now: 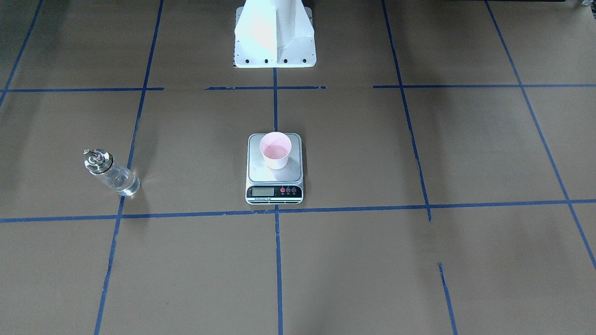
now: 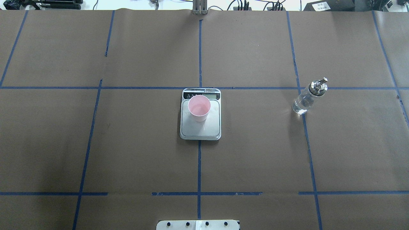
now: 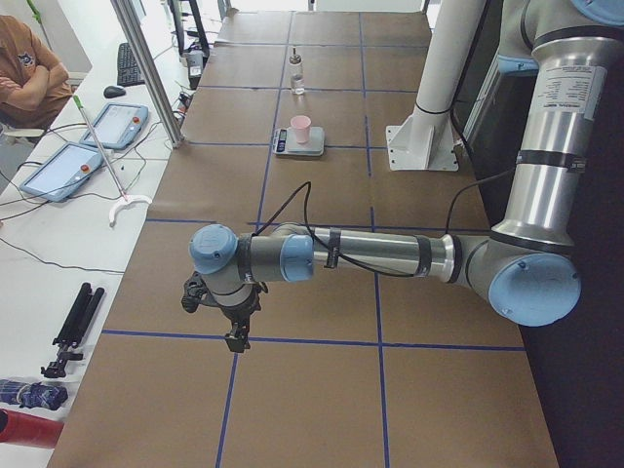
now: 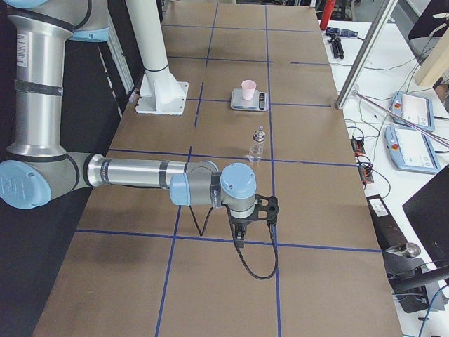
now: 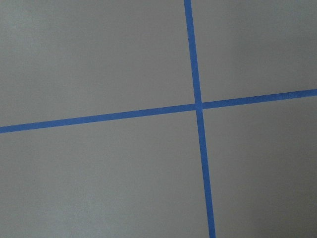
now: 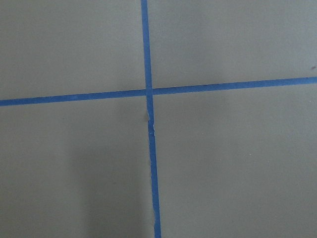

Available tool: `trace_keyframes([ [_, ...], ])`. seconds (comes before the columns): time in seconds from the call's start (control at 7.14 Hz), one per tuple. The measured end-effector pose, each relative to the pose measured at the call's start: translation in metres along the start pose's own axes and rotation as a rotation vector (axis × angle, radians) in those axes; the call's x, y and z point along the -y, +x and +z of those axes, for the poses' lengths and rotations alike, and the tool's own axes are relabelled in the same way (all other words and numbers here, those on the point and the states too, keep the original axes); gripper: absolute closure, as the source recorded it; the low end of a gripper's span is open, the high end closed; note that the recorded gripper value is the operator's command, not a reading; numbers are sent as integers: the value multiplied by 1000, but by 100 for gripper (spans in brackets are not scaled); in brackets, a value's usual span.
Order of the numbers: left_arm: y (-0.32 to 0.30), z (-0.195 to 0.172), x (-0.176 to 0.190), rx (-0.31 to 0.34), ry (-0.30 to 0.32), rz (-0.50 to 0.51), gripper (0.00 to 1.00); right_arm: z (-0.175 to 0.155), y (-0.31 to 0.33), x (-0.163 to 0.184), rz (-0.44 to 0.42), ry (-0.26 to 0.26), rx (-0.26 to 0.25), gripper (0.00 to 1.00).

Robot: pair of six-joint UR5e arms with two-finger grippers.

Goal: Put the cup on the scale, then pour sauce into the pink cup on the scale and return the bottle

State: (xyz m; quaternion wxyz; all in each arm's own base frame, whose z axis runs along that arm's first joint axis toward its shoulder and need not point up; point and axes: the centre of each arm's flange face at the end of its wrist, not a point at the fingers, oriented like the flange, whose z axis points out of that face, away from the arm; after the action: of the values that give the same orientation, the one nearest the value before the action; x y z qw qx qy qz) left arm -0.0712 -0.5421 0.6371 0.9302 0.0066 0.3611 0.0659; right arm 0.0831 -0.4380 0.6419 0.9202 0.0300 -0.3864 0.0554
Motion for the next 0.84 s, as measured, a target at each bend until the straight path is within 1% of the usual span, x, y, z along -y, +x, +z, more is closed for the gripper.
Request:
trace_keyframes([
  [0.28, -1, -17, 1, 11, 50, 16, 0, -1, -2, 1, -2, 2, 4, 0],
  [0.56, 3, -31, 0, 22, 84, 30, 0, -2, -4, 1, -4, 4, 10, 0],
  [0.84, 5, -41, -17, 27, 106, 33, 0, -3, -5, 1, -5, 5, 16, 0],
])
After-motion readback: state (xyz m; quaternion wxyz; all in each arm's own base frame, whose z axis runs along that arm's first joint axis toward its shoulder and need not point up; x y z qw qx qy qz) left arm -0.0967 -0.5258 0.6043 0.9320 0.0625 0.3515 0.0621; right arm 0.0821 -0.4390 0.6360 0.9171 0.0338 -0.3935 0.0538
